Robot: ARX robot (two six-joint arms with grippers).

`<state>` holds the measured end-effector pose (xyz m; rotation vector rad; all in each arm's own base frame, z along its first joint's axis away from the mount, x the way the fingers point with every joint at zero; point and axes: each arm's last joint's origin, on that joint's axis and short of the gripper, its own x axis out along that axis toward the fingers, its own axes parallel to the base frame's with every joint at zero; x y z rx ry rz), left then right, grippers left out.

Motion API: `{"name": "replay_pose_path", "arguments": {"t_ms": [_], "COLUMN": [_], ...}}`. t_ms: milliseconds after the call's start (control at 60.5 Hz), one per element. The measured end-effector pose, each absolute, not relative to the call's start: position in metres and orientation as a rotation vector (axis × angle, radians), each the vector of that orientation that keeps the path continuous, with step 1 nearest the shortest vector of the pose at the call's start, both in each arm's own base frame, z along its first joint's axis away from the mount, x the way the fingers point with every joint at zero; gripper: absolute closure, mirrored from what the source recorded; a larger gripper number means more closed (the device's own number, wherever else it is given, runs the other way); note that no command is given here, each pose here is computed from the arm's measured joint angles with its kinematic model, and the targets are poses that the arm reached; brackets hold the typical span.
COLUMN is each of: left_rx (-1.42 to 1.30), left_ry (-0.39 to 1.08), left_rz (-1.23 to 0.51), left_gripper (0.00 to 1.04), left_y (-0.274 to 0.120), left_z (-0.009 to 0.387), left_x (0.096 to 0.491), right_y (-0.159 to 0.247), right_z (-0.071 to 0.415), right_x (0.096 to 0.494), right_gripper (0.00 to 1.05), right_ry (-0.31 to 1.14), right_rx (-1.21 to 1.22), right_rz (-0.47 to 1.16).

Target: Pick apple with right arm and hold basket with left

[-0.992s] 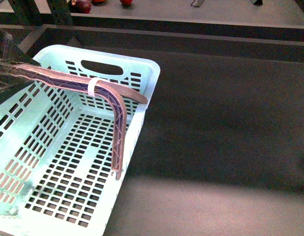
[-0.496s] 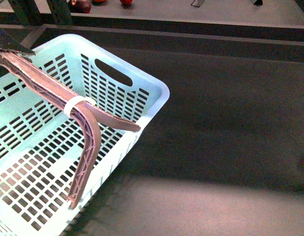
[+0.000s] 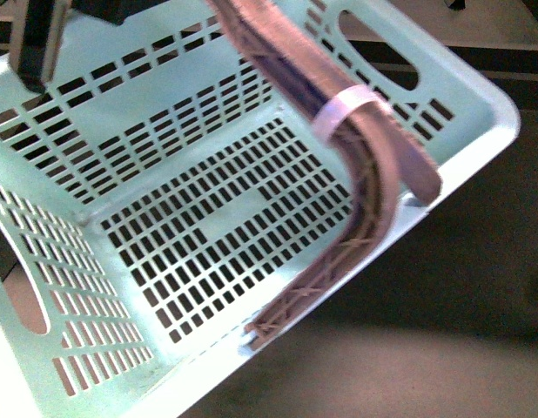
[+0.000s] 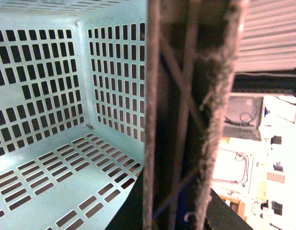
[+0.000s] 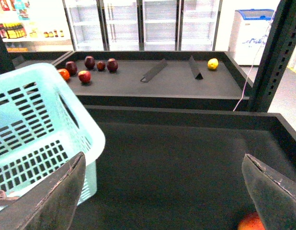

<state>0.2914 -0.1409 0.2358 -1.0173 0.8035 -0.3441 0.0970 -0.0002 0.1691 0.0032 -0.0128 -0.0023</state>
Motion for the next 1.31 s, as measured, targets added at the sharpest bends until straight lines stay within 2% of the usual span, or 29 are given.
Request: {"name": "replay_pose_path", "arguments": {"t_ms": [248,645,678,793,843,1041,1306], "left_rx": [-0.965,-0.942,-0.942,-0.942,-0.939,-0.938,-0.938], "left_ry": [0.828,0.827,0.827,0.827,0.827,0.826,0.825], "left_rz": [-0.444,-0.465,-0.465,-0.465,-0.467,-0.468,-0.468], "left_gripper": [0.98,0.98,0.98,0.98,0.98,0.98,0.98], "left_y": [-0.173,-0.177,-0.177,-0.177,-0.177,-0.177,-0.177], "left_z": [0.248,0.251,0.251,0.251,0.251,0.251,0.252], "left_x": [0.278,0.273,0.273,0.273,0.273,0.273,0.273], "right_y": [0.0,0.0,0.0,-0.005,-0.008,-0.036,-0.101], "right_z": [0.169,0.169,0.168,0.165,0.158,0.15,0.108], "right_x": [0.097,0.097,0.098,0.1,0.103,0.123,0.17], "right_gripper": [0.09,0.09,0.09,0.09,0.09,0.09,0.09], "right_ry": [-0.013,-0.013,0.039,0.465,0.543,0.58,0.662], "right_rx": [0.003,0.003,0.028,0.157,0.18,0.234,0.181], "right_rz": [-0.002,-0.002,-0.027,-0.19,-0.214,-0.297,-0.432]}}
